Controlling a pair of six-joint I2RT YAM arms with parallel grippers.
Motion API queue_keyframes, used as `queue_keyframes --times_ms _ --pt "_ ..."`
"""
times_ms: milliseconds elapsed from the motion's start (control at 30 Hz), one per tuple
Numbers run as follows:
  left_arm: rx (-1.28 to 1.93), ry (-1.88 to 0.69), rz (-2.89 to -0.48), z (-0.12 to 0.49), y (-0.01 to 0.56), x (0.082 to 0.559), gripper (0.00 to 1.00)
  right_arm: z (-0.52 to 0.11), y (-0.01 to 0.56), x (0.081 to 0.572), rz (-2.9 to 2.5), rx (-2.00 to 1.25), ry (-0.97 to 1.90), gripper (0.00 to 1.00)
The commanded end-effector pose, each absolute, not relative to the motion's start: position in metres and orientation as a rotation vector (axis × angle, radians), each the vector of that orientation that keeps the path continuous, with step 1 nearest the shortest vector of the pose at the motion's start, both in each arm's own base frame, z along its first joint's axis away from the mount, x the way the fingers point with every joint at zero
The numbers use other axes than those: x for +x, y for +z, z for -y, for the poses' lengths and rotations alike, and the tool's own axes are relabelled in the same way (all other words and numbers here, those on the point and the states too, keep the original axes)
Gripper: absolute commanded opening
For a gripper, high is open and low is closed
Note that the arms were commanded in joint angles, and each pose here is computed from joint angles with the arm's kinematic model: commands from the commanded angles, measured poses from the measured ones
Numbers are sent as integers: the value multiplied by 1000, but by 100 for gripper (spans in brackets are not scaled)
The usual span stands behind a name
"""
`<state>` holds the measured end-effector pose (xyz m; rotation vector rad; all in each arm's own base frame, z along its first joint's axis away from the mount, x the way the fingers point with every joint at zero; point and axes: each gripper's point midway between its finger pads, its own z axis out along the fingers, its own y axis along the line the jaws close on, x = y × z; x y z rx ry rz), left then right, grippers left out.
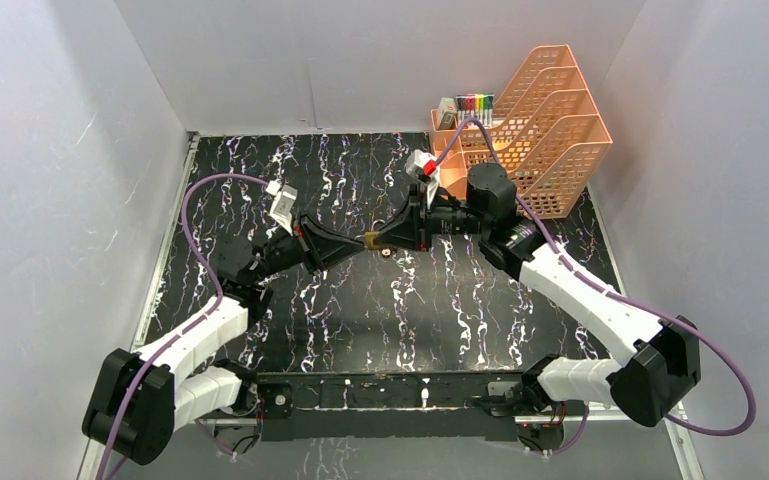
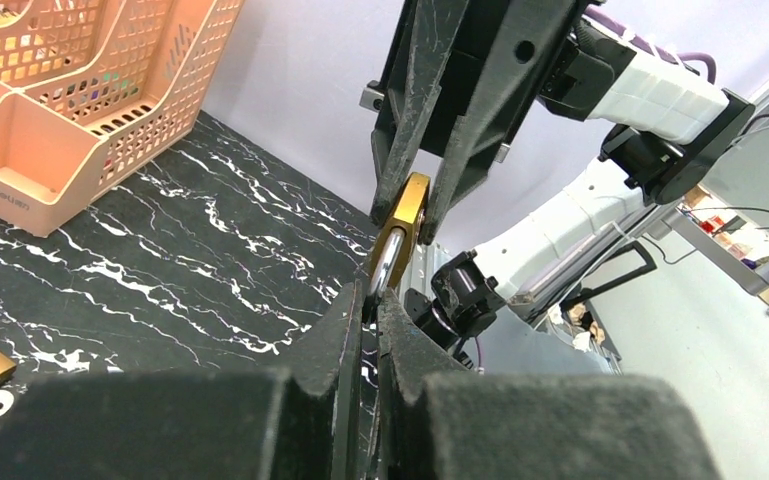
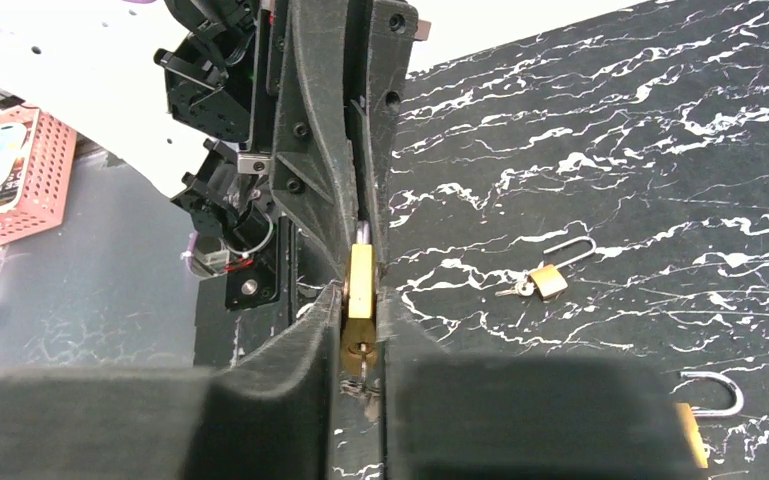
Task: Lock with the key
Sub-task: Lock the lock.
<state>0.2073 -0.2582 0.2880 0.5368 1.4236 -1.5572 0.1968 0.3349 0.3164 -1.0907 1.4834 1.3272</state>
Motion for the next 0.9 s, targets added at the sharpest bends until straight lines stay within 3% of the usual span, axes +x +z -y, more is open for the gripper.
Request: queue_keyframes --times_ms 0,100,200,567,867 --pt "684 -1605 -1306 267 306 174 0 -339 351 187 -1330 -1137 1251 34" --pt "674 -1594 -1323 266 303 175 0 -324 362 190 -1310 -1106 1205 57" --pt "669 -1584 -1331 264 301 176 0 -315 364 190 -1307 -1097 1195 63" --pt "639 -1555 -1375 262 291 183 0 -301 348 175 -1341 -1108 1220 66" --pt "626 -1540 -1384 261 290 187 0 -295 327 168 -1401 -1113 1232 57"
